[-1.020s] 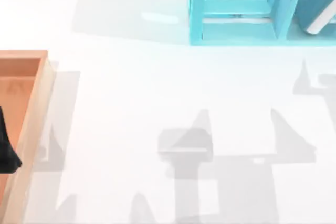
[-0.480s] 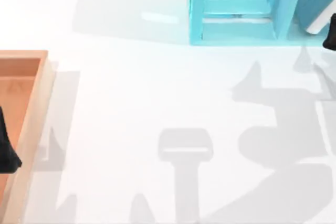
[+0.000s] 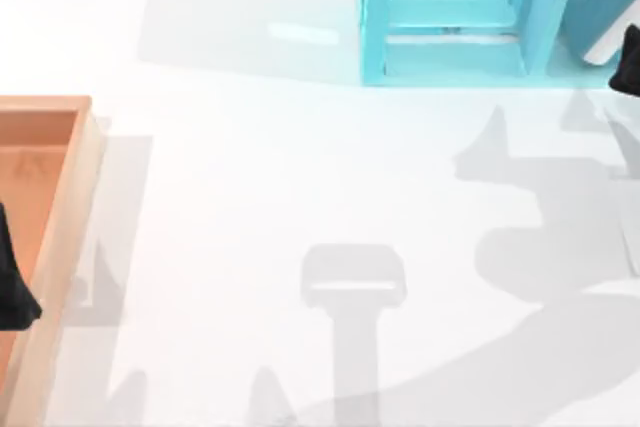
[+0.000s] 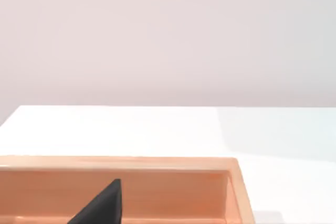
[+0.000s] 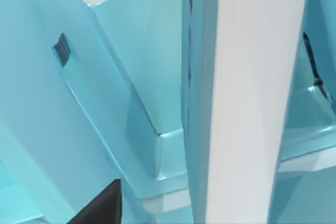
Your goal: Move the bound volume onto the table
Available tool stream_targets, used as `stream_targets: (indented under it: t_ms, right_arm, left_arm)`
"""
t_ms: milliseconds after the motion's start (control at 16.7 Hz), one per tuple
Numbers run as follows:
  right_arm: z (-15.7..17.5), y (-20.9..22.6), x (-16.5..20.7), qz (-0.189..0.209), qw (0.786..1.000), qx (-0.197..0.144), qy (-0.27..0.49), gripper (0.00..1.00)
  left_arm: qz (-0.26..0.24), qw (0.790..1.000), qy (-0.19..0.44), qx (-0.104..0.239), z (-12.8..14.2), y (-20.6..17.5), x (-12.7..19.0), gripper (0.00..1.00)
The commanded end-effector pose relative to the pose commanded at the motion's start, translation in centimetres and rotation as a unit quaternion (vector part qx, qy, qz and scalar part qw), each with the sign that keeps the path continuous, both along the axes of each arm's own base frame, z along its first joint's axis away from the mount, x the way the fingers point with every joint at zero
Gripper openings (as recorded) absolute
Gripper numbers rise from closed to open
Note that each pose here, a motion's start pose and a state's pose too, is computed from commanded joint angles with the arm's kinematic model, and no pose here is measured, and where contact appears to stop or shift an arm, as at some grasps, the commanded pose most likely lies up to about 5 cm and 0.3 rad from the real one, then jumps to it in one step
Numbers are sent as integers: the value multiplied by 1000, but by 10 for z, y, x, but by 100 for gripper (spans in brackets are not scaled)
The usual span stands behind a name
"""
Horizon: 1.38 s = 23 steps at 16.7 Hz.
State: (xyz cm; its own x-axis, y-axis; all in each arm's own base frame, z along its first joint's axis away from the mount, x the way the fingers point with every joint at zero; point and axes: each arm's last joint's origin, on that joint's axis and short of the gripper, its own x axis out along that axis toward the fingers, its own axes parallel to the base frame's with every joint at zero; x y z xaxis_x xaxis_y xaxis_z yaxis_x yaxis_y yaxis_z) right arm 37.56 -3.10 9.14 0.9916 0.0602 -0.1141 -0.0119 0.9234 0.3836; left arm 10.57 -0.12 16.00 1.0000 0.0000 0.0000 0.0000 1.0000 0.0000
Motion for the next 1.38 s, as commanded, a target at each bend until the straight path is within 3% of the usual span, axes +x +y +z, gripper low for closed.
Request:
stream_targets:
  t_ms: [240, 840, 1200, 1380]
  right_arm:
    - [-1, 1, 8, 1, 1000, 0, 1, 100]
    - [-11, 5, 93, 0, 1000, 0, 0, 100]
    - [-11, 6, 99, 0, 1000, 0, 0, 100]
    - [-11, 6, 99, 0, 1000, 0, 0, 77]
  left_arm:
    - [0, 1000, 0, 0, 0, 0, 0, 100]
    - [0, 1000, 0, 0, 0, 0, 0, 100]
    - [0, 1000, 0, 0, 0, 0, 0, 100]
    - [0, 1000, 0, 0, 0, 0, 0, 100]
